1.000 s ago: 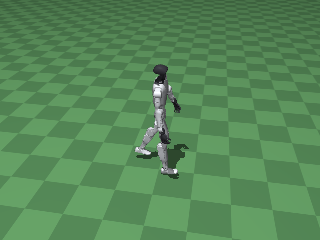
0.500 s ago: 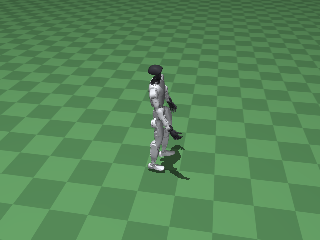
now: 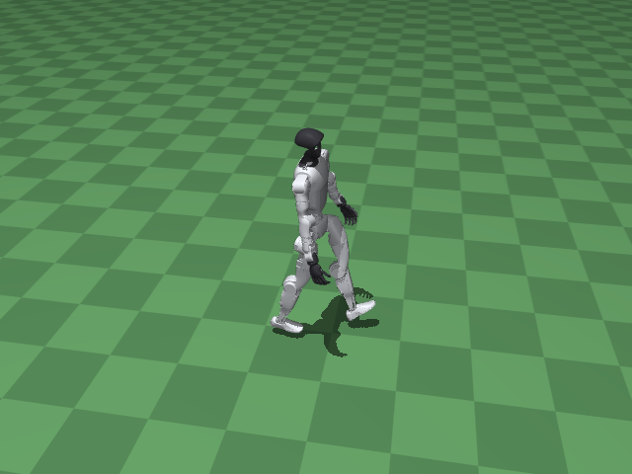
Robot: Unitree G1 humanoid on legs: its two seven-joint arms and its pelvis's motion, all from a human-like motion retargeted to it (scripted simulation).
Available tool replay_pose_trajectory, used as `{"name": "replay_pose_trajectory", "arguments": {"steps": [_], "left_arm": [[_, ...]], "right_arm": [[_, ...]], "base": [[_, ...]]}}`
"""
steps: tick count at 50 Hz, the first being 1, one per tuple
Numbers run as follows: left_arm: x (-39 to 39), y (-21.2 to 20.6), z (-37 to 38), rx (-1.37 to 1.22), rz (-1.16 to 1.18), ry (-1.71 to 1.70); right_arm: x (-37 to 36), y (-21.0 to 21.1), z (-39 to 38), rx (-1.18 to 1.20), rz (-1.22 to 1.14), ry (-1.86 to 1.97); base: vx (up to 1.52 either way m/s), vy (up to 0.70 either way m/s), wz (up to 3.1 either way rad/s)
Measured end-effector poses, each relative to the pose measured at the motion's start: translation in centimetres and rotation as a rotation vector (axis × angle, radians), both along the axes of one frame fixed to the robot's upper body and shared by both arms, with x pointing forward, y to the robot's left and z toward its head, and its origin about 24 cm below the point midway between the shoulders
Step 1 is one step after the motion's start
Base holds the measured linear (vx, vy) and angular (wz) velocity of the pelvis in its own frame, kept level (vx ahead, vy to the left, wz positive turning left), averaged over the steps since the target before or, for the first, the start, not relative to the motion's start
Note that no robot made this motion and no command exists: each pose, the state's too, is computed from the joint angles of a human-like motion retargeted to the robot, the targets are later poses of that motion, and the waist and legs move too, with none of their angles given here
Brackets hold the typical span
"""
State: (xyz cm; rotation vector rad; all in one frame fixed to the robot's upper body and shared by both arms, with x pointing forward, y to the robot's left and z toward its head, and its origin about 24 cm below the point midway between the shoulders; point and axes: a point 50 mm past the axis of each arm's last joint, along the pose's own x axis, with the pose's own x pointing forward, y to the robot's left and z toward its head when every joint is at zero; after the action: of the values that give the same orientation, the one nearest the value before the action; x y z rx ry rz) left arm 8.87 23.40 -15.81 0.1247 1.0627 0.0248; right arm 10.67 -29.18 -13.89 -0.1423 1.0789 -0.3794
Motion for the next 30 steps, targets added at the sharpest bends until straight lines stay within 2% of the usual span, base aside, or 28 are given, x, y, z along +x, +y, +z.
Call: {"name": "replay_pose_trajectory", "arguments": {"steps": [3, 5, 8, 10, 18, 30], "left_arm": [[-0.8, 0.3, -0.1, 0.049, -0.092, 0.034], [-1.6, 0.2, -0.3, 0.019, -0.050, 0.058], [-2.0, 0.6, -0.3, 0.057, -0.116, 0.100], [-0.9, 0.9, 0.0, 0.001, -0.027, 0.066], [1.6, 2.4, 0.9, 0.017, 0.012, 0.000], [3.1, 3.5, 1.6, 0.088, -0.033, -0.004]], "right_arm": [[-0.3, 0.1, -0.1, 0.024, -0.049, -0.050], [-1.3, 0.3, -0.4, 0.034, -0.031, -0.001], [-1.8, 0.9, -0.7, 0.066, -0.042, -0.015], [-1.9, 1.6, -1.1, 0.081, 0.019, 0.043], [-2.2, 3.6, -1.8, 0.134, 0.093, 0.070], [-1.1, 4.1, -1.7, 0.146, 0.043, 0.016]], "base": [[0.38, 0.20, -0.29], [0.39, 0.46, -0.34], [0.41, 0.29, 0.11], [0.41, 0.23, 0.41], [0.44, 0.21, 0.43], [0.40, 0.14, 0.80]]}}
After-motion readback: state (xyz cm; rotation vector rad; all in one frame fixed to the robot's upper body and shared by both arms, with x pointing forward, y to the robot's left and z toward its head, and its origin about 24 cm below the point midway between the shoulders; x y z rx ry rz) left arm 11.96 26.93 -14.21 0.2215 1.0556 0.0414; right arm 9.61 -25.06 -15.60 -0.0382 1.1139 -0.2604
